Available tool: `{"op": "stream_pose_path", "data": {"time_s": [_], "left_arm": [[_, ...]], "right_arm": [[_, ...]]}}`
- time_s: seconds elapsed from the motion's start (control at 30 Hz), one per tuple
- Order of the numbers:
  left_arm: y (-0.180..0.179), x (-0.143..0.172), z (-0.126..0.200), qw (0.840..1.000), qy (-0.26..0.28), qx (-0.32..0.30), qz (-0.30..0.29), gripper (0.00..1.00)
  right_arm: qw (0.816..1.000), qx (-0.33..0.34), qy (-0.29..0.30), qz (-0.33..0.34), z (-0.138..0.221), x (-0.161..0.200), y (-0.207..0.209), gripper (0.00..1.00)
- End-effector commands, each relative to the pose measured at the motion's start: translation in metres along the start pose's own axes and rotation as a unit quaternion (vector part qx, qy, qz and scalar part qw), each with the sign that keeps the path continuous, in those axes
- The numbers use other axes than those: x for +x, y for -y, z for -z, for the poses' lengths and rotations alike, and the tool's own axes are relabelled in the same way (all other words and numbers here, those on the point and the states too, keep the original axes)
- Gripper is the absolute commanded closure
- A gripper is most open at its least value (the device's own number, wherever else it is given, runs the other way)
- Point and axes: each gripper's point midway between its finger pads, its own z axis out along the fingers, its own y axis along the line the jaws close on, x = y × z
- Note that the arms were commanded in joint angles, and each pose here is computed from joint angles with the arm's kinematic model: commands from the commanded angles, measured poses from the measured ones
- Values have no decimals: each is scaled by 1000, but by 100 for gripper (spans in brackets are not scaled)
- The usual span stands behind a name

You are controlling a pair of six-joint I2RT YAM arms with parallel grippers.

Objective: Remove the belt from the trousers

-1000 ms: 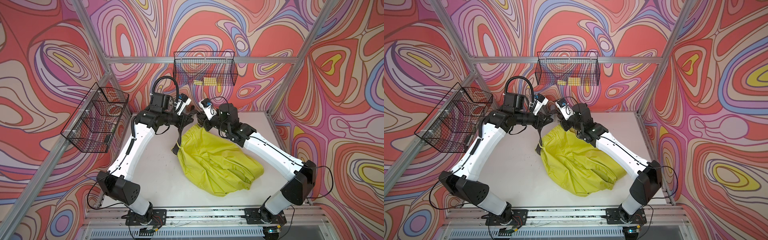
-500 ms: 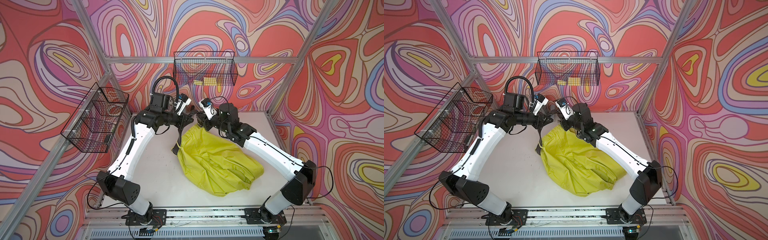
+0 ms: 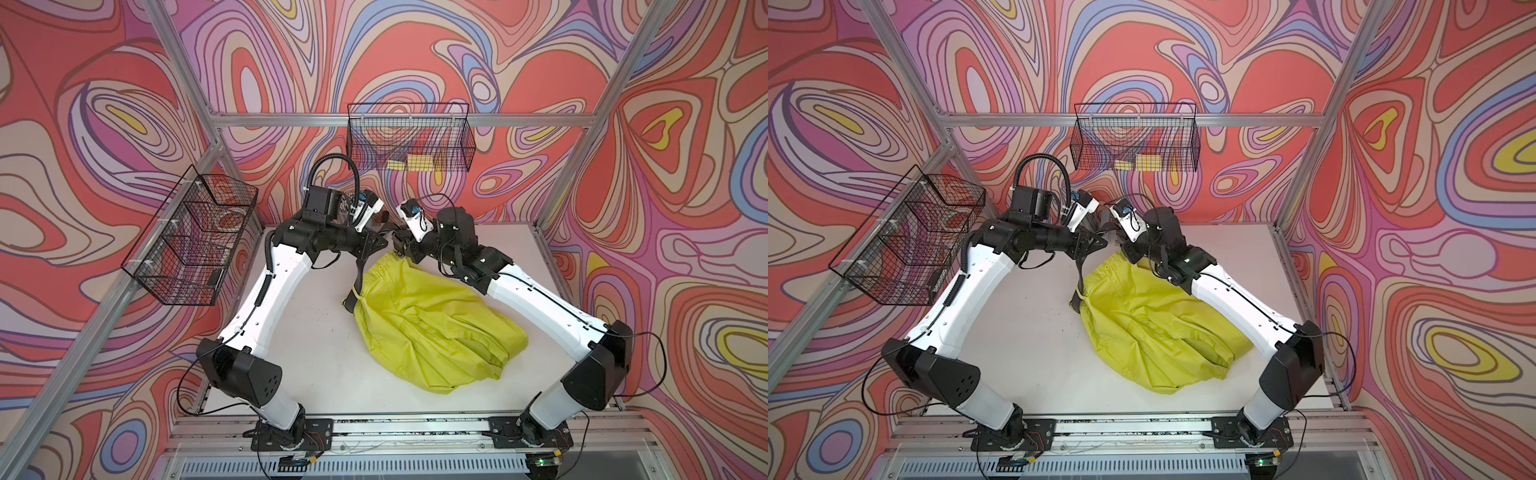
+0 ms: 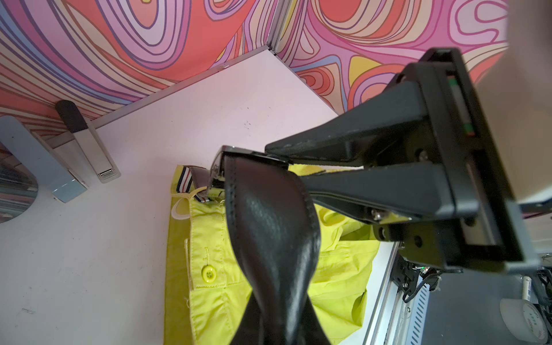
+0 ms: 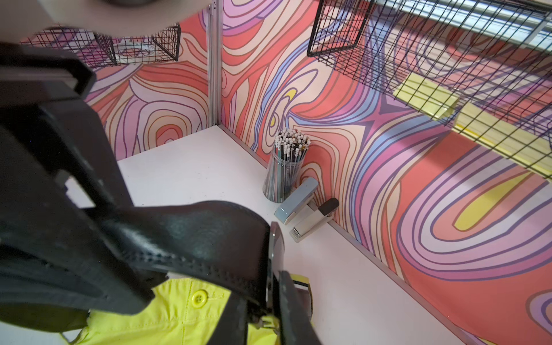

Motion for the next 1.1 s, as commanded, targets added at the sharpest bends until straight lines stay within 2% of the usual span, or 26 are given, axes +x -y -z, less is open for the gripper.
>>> {"op": "stream_pose_path", "data": {"time_s": [0.0, 0.3, 0.43, 0.83, 1.07], "left_arm": [[12, 0, 3, 1000, -6, 24, 7, 100], [12, 1, 2, 1000, -7, 25, 11, 100], [12, 0, 2, 1000, -6, 24, 10, 100], [14, 0, 3, 1000, -4, 29, 12, 100], [15, -1, 4, 999, -4, 29, 12, 100]], "right_arm": [[1000, 6, 18, 7, 15, -17, 3, 76], [999, -2, 38, 11, 15, -26, -2, 72], [1000, -1, 28, 11, 11, -20, -2, 76], [1000, 1, 6, 12, -1, -5, -3, 69], [1000, 2, 0, 14, -4, 0, -3, 70]]}}
